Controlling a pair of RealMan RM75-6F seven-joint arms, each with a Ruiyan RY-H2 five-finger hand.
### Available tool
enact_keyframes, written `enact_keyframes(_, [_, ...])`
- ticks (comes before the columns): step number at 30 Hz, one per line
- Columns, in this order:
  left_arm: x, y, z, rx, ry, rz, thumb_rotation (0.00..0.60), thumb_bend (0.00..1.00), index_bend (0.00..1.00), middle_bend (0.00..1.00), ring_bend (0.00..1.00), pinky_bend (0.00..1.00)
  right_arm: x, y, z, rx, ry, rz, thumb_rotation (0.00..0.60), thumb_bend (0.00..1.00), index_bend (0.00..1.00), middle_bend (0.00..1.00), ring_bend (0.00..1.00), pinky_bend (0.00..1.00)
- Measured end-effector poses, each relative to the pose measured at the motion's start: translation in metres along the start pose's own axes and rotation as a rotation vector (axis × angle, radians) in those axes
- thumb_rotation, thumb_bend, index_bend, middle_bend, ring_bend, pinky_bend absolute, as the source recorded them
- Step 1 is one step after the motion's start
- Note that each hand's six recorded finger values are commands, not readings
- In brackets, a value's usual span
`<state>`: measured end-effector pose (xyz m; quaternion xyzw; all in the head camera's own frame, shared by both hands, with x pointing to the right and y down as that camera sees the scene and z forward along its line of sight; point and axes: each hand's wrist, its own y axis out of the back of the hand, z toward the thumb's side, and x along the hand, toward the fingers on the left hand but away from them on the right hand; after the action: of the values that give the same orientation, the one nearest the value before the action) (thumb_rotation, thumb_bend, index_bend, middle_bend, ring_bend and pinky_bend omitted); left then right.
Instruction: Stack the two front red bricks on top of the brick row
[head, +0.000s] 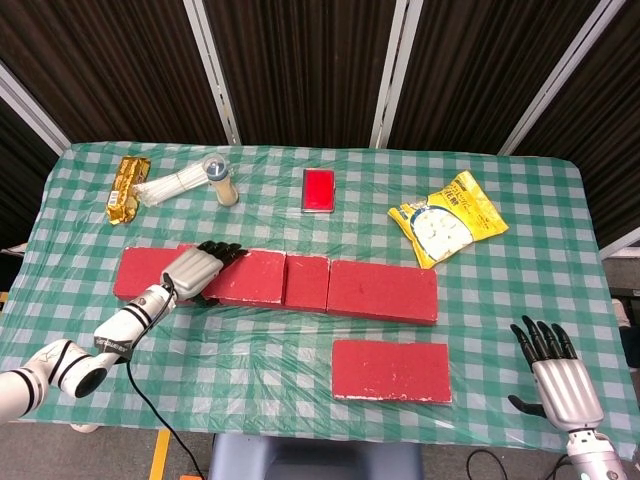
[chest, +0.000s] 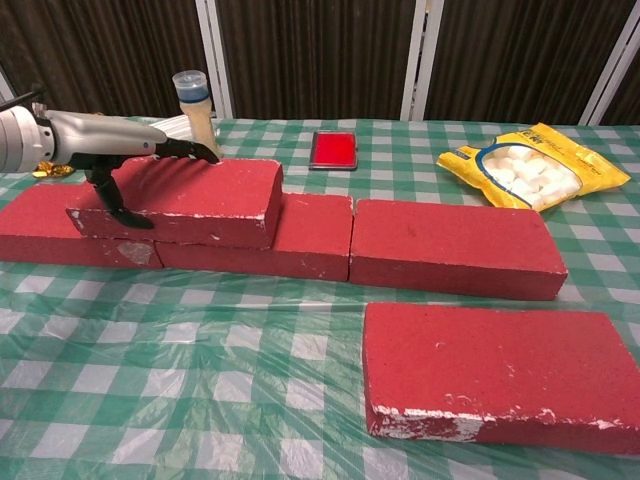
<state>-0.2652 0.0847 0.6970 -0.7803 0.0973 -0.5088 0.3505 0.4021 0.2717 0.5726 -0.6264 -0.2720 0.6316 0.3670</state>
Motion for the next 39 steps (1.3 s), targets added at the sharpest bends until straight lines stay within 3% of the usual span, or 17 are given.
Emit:
enact_keyframes(7, [0.0014,0.0004,-0.0015,-0.007,0.006,-0.001,0.600,0.54,0.38,0.90,0.83,0.87,0.0002,0.0004,-0.0006,0.000,0.000,-0.001,0.559,0.17,0.00,0.00,0.00,0.00])
enact_keyframes(21, [0.0018,-0.0017,-0.0064,-0.018,0.015,-0.002,0.600,0.47,0.16,0.81,0.74,0.77,-0.0006,-0.0004,-0.0006,0.002,-0.004,0.002,0.560,0.18,0.00,0.00,0.00,0.00])
enact_keyframes(25, [0.0012,-0.0022,-0.0073,-0.006,0.018,-0.005,0.600,0.43,0.06,0.69,0.66,0.73,-0.0005,-0.0008,-0.0001,0.003,-0.003,0.004,0.561,0.18,0.00,0.00,0.00,0.00])
enact_keyframes(29, [0.0002,-0.0026,-0.0071,-0.005,0.022,-0.004,0.600,0.41,0.01,0.52,0.46,0.66,-0.0002,-0.0004,-0.0003,0.002,-0.003,0.003,0.559,0.18,0.00,0.00,0.00,0.00])
enact_keyframes(34, [-0.0013,-0.0033,-0.0073,-0.002,0.028,-0.003,0.600,0.40,0.00,0.35,0.31,0.59,-0.0002,-0.0002,-0.0007,0.001,-0.005,0.003,0.559,0.18,0.00,0.00,0.00,0.00])
enact_keyframes(39, [-0.0037,-0.0063,-0.0055,0.005,0.028,-0.018,0.600,0.39,0.00,0.20,0.15,0.44,0.0000,-0.0003,-0.0006,0.002,-0.005,0.003,0.559,0.18,0.00,0.00,0.00,0.00])
